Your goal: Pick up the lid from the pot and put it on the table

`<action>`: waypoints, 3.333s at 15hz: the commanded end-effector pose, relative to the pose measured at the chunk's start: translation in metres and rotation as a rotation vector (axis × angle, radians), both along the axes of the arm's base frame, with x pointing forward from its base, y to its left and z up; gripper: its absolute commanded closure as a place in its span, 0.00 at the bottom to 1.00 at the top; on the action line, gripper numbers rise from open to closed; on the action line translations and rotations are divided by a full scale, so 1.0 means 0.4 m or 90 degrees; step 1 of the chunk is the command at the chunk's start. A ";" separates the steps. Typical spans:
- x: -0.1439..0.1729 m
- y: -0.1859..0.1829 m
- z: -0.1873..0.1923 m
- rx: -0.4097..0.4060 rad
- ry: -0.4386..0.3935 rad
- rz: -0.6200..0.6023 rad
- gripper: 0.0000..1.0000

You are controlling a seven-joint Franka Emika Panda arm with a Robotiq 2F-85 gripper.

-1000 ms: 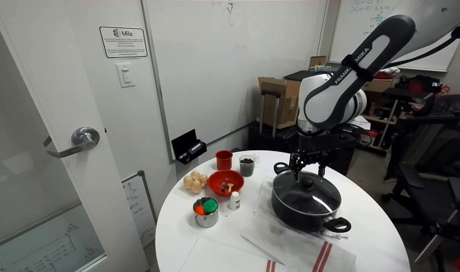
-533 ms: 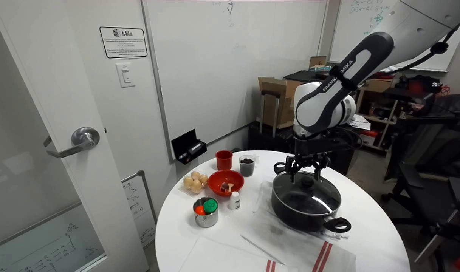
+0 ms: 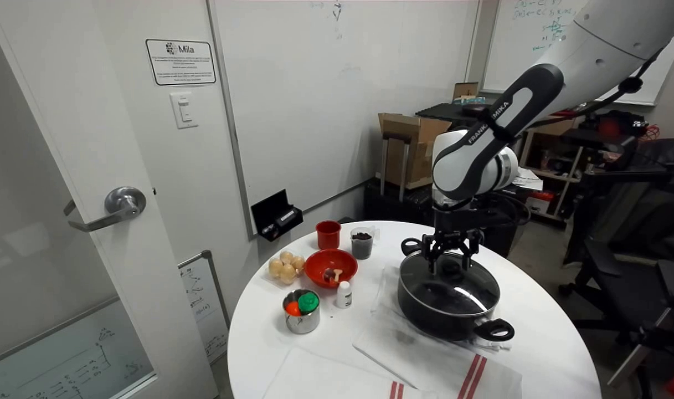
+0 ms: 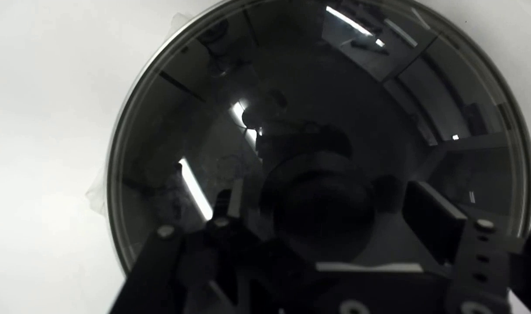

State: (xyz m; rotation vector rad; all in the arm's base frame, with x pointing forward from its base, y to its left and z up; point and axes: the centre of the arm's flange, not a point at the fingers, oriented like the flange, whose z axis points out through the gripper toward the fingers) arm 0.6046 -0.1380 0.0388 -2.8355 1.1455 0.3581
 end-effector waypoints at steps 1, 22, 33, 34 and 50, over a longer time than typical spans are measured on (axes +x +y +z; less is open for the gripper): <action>0.017 -0.031 -0.009 0.023 -0.005 -0.010 0.40; -0.079 -0.008 0.231 -0.003 -0.093 0.076 0.75; 0.034 0.283 0.401 -0.076 -0.127 0.284 0.75; 0.036 0.322 0.403 -0.085 -0.125 0.310 0.75; 0.054 0.562 0.320 -0.095 -0.109 0.481 0.75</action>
